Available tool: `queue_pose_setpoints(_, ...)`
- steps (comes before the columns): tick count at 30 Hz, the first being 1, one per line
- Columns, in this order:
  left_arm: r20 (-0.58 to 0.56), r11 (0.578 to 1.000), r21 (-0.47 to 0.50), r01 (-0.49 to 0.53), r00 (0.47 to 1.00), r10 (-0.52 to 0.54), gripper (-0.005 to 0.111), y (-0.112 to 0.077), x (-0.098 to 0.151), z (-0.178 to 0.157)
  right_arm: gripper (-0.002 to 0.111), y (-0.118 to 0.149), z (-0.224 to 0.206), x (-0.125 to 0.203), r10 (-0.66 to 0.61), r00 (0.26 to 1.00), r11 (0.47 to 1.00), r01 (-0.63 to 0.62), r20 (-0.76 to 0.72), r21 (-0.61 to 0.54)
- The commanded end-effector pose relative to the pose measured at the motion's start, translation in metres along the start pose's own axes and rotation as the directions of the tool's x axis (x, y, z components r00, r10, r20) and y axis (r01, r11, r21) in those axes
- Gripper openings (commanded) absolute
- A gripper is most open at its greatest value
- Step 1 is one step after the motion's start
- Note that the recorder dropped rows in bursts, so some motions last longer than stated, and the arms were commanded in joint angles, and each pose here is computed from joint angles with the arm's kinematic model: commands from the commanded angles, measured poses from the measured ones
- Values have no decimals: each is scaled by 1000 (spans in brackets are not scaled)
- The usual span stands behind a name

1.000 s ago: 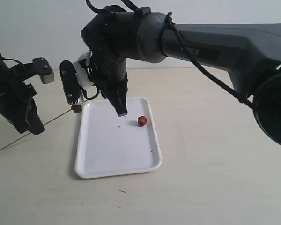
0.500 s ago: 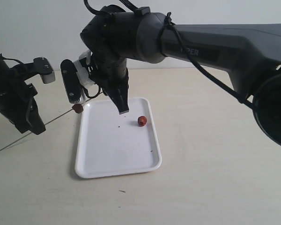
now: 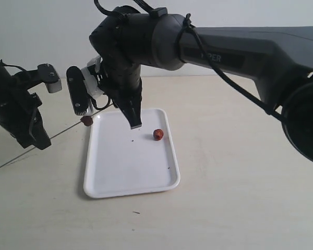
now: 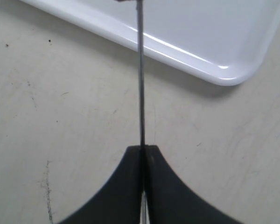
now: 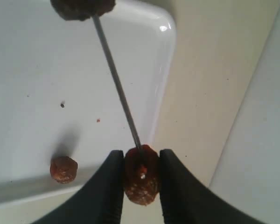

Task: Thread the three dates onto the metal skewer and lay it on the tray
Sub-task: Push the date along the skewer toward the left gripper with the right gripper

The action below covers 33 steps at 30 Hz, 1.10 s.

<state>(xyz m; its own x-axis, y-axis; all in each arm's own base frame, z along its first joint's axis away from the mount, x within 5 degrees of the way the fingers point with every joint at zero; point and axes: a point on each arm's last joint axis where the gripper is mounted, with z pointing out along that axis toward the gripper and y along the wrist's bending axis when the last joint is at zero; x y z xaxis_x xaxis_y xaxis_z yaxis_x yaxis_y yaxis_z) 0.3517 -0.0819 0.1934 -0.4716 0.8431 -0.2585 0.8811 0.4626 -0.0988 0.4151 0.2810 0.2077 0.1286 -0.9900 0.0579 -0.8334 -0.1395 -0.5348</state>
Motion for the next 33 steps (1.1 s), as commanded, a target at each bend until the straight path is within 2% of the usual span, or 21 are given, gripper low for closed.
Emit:
queue_pose_setpoints(1, 12, 1000, 7, 18, 1000, -18, 0, -1, 0, -1, 25, -1, -4, 0, 26, 1000, 1000, -26, 17, -10)
queue_pose_setpoints(4, 14, 1000, 4, 18, 1000, -18, 0, -1, 0, -1, 25, 2, -6, -6, 11, 1000, 1000, -11, 21, -7)
queue_pose_setpoints(10, 18, 1000, 7, 21, 1000, -21, 0, -1, 0, -1, 25, 10, -17, -33, -96, 995, 994, 95, 24, 59)
queue_pose_setpoints(27, 30, 999, 16, 30, 999, -30, 0, -2, -2, -1, 26, 20, -24, -53, -125, 991, 991, 122, 54, 56)
queue_pose_setpoints(31, 39, 999, 22, 36, 999, -37, 0, -2, -3, -1, 36, 22, -24, -52, -118, 992, 993, 116, 49, 38)
queue_pose_setpoints(33, 41, 999, 23, 38, 998, -39, 0, -2, -3, -1, 49, 22, -24, -52, -100, 994, 995, 98, 49, 34)
